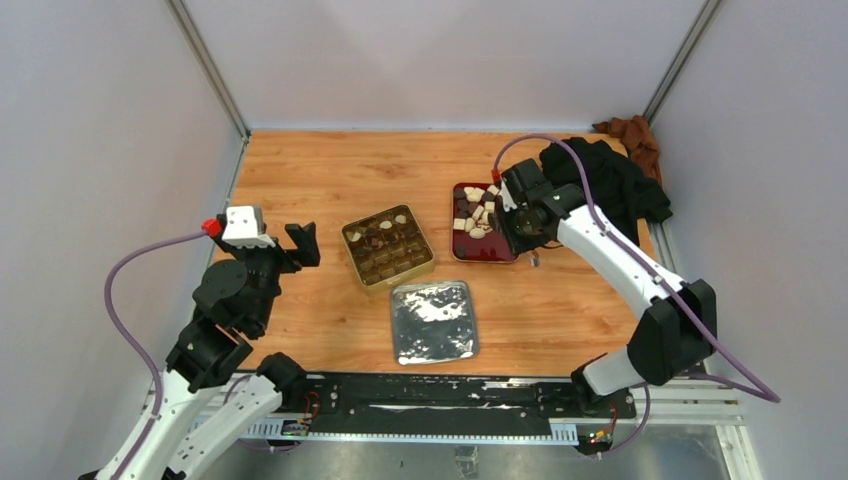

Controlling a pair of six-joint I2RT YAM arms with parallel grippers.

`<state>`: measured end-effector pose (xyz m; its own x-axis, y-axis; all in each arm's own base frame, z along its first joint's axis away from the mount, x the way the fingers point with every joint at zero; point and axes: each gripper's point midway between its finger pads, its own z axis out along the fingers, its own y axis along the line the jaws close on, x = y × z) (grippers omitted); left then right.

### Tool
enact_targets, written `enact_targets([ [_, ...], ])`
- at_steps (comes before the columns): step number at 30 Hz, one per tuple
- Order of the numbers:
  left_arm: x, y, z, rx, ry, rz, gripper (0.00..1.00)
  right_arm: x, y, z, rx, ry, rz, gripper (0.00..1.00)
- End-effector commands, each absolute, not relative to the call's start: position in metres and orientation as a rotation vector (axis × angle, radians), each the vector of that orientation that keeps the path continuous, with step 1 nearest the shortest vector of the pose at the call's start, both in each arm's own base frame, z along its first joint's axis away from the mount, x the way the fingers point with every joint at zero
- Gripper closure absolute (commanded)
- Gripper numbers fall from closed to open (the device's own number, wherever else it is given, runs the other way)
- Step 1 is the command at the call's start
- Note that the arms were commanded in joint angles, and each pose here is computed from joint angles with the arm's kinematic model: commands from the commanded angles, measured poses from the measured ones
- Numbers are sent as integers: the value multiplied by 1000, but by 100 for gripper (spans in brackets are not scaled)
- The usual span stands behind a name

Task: Pack the chocolate
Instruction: Pick up the fake chocolate from the plate.

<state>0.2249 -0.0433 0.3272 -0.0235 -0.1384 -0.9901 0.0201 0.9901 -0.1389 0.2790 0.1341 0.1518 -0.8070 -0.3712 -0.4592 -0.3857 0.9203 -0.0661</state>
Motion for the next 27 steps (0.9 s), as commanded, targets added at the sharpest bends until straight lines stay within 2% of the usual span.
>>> enact_targets([
  [1,225,-33,323,-112,1575,-67,0,293,132,152,-551,2626,40,63],
  [27,223,-30,320,-125,1565,-64,0,339,132,111,-557,2746,27,58],
])
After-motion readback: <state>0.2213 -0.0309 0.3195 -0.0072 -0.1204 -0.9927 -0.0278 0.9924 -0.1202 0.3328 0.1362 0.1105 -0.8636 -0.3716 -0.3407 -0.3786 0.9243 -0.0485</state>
